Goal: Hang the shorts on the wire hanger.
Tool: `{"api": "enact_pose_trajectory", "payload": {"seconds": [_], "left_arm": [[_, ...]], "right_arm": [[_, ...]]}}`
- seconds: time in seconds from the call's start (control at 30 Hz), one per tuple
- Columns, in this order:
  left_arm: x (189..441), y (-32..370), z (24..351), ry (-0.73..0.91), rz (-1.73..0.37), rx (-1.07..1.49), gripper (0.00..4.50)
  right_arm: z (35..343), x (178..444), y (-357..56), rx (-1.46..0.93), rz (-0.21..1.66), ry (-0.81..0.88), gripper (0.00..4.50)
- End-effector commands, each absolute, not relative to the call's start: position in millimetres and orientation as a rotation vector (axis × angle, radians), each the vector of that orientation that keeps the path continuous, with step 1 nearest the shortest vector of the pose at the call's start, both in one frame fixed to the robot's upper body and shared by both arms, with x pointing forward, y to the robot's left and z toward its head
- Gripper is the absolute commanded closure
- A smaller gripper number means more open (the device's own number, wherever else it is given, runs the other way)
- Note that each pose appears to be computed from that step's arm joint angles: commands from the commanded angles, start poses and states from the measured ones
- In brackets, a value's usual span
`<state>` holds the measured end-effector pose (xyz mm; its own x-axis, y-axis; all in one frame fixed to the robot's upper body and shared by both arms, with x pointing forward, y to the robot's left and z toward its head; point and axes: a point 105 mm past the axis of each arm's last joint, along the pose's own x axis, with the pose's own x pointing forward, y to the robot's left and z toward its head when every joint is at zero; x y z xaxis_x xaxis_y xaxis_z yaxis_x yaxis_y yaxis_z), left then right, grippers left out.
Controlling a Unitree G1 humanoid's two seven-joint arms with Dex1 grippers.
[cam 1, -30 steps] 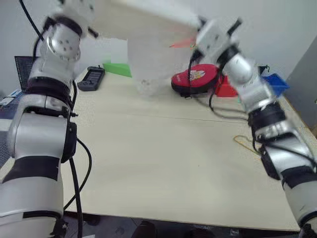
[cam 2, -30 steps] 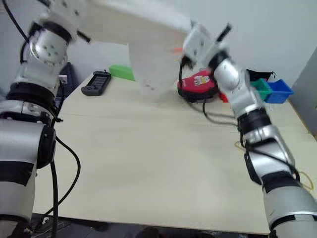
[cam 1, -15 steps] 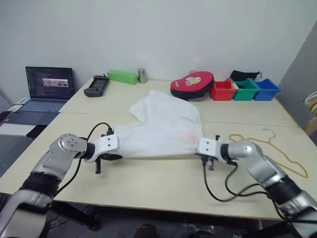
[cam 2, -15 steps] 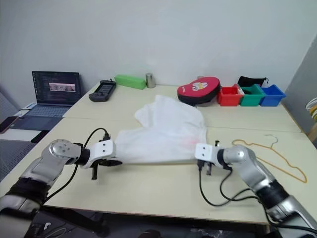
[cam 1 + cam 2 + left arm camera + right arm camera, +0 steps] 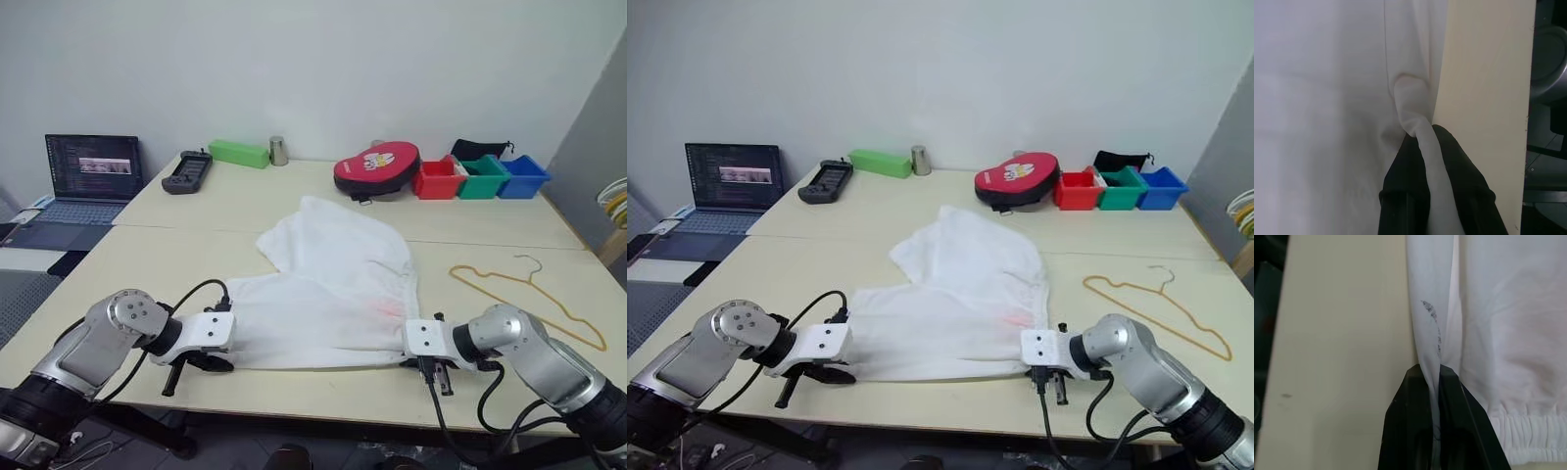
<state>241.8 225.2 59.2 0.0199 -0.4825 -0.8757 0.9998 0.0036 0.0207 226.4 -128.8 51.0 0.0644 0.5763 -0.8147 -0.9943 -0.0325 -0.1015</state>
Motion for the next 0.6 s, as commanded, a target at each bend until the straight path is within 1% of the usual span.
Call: {"api": "enact_pose_trajectory", "payload": {"seconds": [0.03, 0.2, 0.27, 0.3, 0.33, 0.37, 0.47, 0.5, 0.57, 0.6], "left_arm": [[254, 238, 63, 0.838, -1.321, 0.91, 4.5], [253, 235, 59, 0.843, -1.338, 0.905, 4.5], [248, 234, 58, 0.851, -1.374, 0.901, 4.5], [245, 233, 58, 0.856, -1.399, 0.902, 4.5], [242, 232, 58, 0.858, -1.418, 0.902, 4.5], [240, 232, 57, 0.86, -1.429, 0.899, 4.5], [240, 230, 58, 0.856, -1.444, 0.884, 4.5], [240, 229, 59, 0.853, -1.452, 0.872, 4.1], [240, 227, 64, 0.846, -1.477, 0.84, 3.92], [239, 225, 67, 0.839, -1.489, 0.819, 3.71]], "right_arm": [[56, 222, -145, -0.801, 1.396, 0.745, 4.45], [57, 218, -146, -0.765, 1.387, 0.772, 4.45], [58, 216, -144, -0.744, 1.387, 0.778, 4.45], [59, 215, -144, -0.736, 1.388, 0.782, 3.94], [59, 213, -144, -0.73, 1.395, 0.788, 3.85], [60, 211, -144, -0.724, 1.4, 0.795, 3.49], [62, 207, -144, -0.697, 1.411, 0.809, 2.87], [64, 206, -144, -0.684, 1.415, 0.81, 2.48], [70, 205, -144, -0.669, 1.42, 0.809, 2.12], [73, 204, -144, -0.663, 1.424, 0.808, 1.91]]}}
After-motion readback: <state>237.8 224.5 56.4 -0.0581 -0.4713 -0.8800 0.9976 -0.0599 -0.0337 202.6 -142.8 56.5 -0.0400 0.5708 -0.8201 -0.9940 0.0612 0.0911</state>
